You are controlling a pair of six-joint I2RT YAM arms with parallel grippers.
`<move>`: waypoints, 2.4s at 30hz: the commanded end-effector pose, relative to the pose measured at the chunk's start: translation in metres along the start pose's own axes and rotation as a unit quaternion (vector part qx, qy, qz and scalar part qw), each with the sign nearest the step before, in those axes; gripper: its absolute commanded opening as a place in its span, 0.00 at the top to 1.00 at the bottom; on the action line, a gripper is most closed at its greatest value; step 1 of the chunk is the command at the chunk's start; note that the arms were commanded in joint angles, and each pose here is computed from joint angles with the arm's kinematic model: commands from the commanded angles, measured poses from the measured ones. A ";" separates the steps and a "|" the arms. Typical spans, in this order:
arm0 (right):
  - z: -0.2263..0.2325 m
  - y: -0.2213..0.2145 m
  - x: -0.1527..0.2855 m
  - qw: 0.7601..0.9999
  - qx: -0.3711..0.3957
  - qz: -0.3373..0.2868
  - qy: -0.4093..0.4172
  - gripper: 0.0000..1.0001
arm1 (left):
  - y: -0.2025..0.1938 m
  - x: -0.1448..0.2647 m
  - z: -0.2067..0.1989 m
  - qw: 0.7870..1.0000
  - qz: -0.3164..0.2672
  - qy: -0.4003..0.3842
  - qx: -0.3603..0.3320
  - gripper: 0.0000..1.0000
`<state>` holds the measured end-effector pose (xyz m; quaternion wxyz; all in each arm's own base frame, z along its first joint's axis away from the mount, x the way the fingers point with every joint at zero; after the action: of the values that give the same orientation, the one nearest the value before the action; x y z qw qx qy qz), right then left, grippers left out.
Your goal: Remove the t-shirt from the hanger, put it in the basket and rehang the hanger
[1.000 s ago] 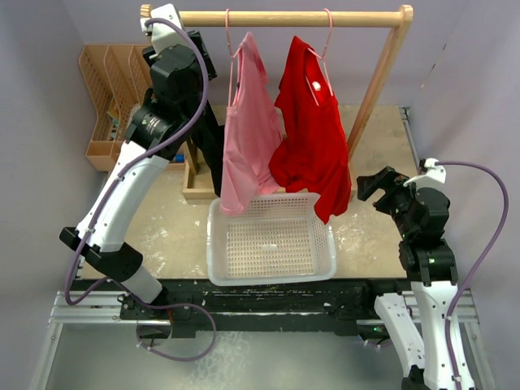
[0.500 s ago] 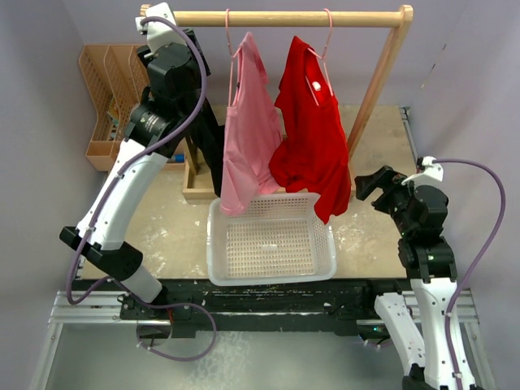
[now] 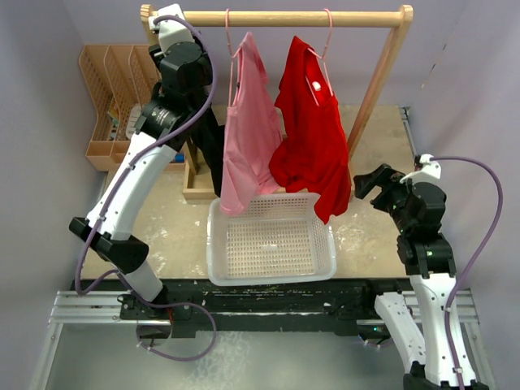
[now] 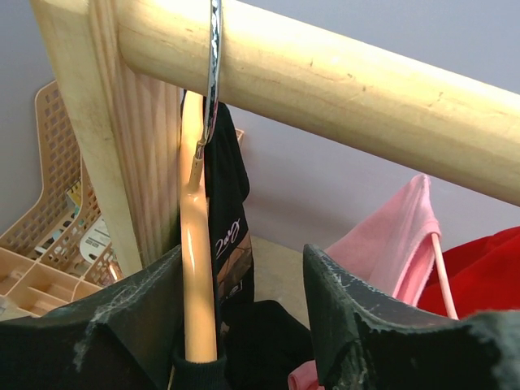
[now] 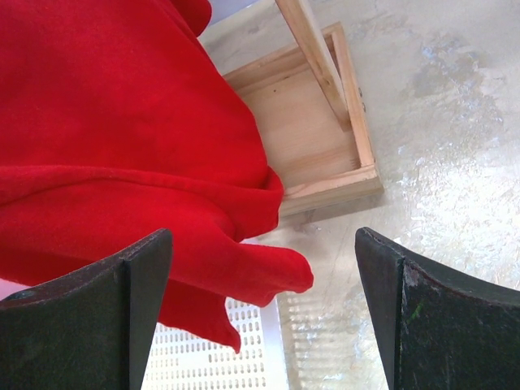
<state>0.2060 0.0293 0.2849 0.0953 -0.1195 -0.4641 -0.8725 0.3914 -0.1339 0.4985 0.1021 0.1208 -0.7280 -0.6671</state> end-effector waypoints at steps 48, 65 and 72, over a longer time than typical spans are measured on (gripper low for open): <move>-0.005 -0.008 -0.013 1.000 0.012 0.006 0.004 0.05 | 0.054 -0.007 0.007 0.975 -0.185 -0.121 -0.002 1.00; -0.007 -0.008 -0.014 1.000 0.017 0.005 -0.003 0.05 | 0.080 0.004 0.011 0.954 -0.253 -0.160 0.016 1.00; -0.007 -0.009 -0.015 1.000 0.017 0.006 0.000 0.05 | 0.081 0.017 0.022 0.951 -0.266 -0.158 0.015 1.00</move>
<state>0.2123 0.0287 0.2628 0.1095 -0.1438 -0.4702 -0.8638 0.4110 -0.1329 0.5070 -0.1120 0.1104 -0.6768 -0.7192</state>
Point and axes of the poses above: each gripper's point midway between its finger pads, its own x axis back along the fingers, its own z axis along the line the jaws close on, y = z × x, the point moved 5 cm from there along x, back along the fingers, and after that the axes turned 7 degrees about -x, right-handed, at the moved point
